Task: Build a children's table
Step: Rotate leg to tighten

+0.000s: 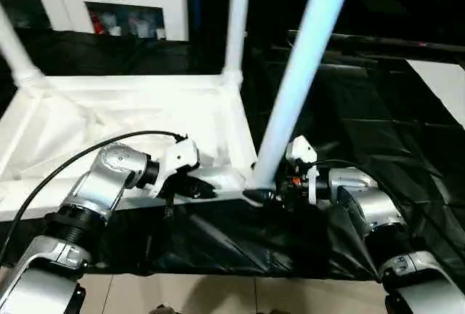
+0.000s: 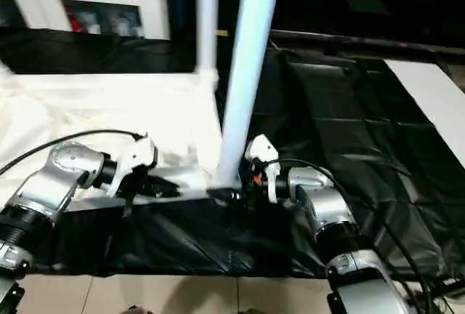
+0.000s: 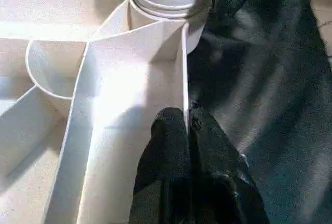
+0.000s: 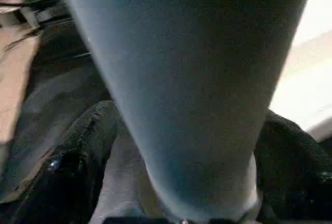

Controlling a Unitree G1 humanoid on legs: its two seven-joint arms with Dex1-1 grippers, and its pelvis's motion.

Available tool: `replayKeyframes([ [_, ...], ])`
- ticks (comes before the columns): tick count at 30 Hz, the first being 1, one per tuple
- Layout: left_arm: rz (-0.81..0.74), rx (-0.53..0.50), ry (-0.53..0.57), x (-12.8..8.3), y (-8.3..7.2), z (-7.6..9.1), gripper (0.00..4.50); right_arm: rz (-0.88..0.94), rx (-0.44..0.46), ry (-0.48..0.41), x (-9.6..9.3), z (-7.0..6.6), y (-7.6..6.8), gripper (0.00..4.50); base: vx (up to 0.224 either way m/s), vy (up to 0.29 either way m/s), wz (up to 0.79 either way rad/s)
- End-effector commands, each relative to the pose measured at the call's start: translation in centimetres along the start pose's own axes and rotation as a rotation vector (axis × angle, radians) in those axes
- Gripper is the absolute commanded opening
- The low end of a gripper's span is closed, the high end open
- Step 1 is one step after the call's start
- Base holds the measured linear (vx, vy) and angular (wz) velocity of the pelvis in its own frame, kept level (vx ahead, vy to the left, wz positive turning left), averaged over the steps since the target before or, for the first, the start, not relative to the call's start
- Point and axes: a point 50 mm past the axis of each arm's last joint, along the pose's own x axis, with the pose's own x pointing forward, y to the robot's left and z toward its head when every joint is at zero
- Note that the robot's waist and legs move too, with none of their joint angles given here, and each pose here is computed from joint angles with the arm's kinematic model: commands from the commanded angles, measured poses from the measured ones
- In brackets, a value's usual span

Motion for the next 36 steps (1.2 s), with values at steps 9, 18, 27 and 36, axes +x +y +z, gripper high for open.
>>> replayKeyframes([
  [9,-0.106,0.008,0.022,-0.2,-0.8,-0.4,0.00,0.149,-0.002,0.080,0.5,0.0,0.7,3.23,0.000,0.000,0.00],
  [18,-0.102,-0.015,0.018,-0.6,-0.9,-0.7,0.00,0.168,0.012,0.070,1.0,-0.4,1.2,2.62,0.000,0.000,0.00],
  [27,0.053,-0.063,-0.020,1.5,0.1,-0.1,0.00,-0.193,0.040,-0.030,1.9,-1.5,0.5,2.56,0.000,0.000,0.00],
  [36,0.221,-0.126,-0.151,7.1,1.2,3.9,0.00,-0.586,0.208,-0.155,7.0,-0.7,-0.1,2.54,0.000,0.000,0.00],
])
